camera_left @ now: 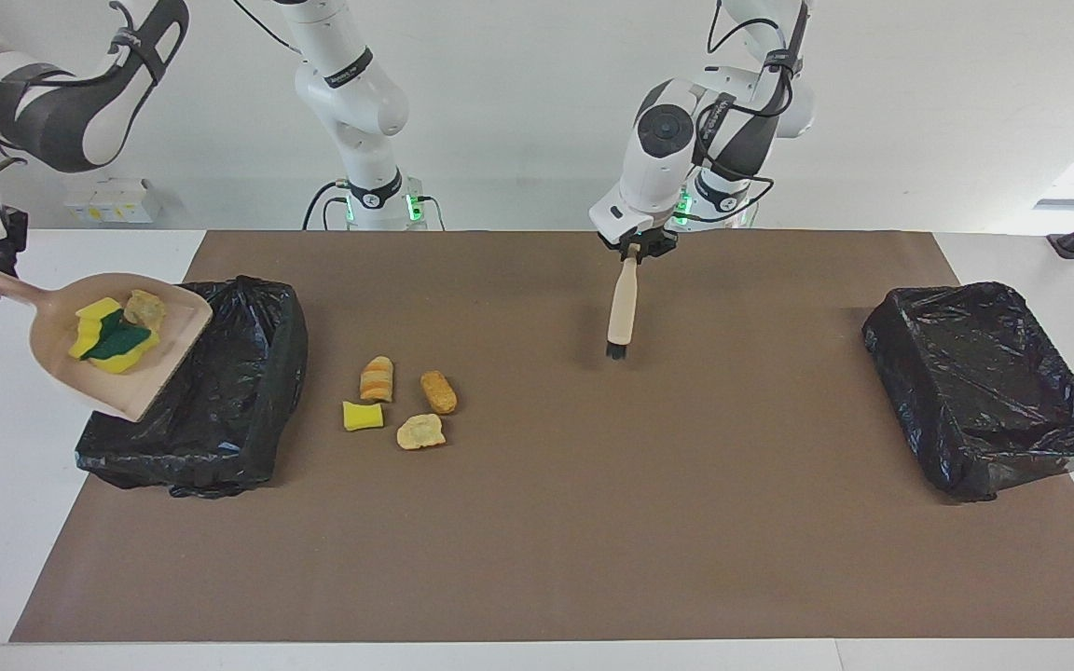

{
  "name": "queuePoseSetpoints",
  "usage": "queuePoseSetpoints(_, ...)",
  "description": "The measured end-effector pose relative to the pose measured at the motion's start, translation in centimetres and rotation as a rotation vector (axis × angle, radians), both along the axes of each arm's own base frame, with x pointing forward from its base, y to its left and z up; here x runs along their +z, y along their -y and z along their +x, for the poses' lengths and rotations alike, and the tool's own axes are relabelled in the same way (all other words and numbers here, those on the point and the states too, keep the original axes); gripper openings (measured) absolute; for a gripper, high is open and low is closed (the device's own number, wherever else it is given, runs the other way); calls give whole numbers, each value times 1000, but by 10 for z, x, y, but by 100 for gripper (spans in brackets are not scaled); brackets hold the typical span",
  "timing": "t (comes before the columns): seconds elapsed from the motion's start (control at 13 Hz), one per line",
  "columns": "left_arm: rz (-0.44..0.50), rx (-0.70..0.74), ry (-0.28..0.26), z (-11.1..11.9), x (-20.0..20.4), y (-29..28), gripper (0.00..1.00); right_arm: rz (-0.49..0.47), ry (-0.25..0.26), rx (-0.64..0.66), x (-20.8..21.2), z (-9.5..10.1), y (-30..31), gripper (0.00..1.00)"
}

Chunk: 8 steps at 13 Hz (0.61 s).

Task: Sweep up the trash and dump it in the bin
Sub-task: 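Tip the dustpan with the right gripper to dump debris into the bin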

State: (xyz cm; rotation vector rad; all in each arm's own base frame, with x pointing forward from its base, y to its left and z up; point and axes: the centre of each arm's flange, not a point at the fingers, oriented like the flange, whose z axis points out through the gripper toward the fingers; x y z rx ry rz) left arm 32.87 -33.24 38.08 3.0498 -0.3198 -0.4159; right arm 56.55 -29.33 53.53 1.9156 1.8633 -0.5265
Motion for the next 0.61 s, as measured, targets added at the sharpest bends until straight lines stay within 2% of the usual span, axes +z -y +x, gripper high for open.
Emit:
queuePoseSetpoints(0.15, 0, 12, -5, -7, -13, -1, 27, -56, -17, 54, -1, 8, -13, 33)
queuePoseSetpoints(0.61, 3, 34, 8, -13, -32, -7, 27, -128, -60, 118, -10, 17, -35, 33)
